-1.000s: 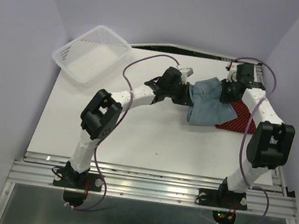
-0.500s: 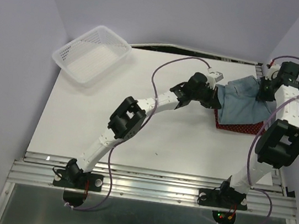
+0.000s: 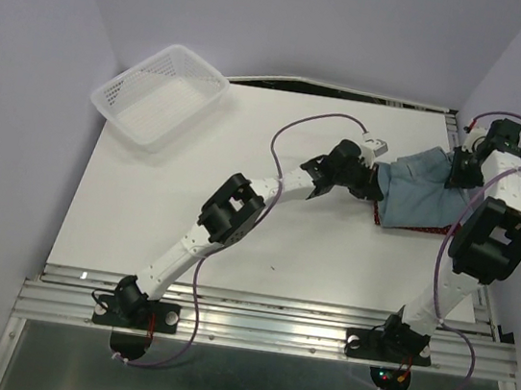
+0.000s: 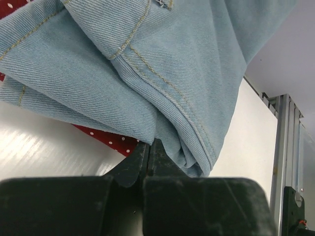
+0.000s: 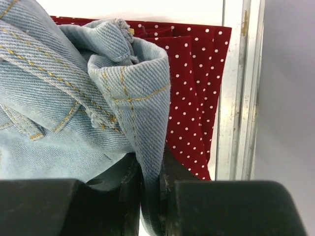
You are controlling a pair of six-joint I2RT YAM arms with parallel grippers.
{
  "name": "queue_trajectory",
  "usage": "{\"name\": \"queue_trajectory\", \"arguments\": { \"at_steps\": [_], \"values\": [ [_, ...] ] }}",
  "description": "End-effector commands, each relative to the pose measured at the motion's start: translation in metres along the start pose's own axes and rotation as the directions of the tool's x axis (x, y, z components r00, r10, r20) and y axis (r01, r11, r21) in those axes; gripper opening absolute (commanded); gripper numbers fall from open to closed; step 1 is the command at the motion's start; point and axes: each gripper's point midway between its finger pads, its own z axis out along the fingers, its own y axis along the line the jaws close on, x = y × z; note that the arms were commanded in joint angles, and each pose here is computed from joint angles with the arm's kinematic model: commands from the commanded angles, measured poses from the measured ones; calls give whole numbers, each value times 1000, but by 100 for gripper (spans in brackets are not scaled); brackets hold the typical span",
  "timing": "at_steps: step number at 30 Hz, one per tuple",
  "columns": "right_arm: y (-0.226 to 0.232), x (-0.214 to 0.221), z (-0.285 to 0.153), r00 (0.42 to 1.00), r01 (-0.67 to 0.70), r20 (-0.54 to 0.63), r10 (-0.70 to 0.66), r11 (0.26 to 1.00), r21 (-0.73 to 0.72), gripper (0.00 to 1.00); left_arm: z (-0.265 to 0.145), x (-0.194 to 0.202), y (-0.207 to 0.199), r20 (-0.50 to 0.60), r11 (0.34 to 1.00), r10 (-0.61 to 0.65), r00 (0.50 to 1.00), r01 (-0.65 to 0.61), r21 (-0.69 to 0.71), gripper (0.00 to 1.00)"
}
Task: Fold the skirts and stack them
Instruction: Neatly place the folded skirt to the corner
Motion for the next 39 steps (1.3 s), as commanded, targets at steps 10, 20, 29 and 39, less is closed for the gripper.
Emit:
{"name": "queue_trajectory", "arguments": {
  "at_steps": [10,20,29,39],
  "values": [
    [-49,-20,14,996,-41,82,32,994,100,1,-38,-78,-33,127,996,61,990,-68,54,0],
    [-60,4,49,999,-45,15,44,993,105,3,-29,-67,-11,114,998,51,992,-56,34,2],
    [-69,14,57,997,-75,-14,78,987,144,71,-27,-61,-1,105,999,46,993,-48,9,47],
    [-53,-58,-21,983,-79,169,73,997,28,100,-135,-124,-24,134,956,248,960,-220,-194,94]
  ]
}}
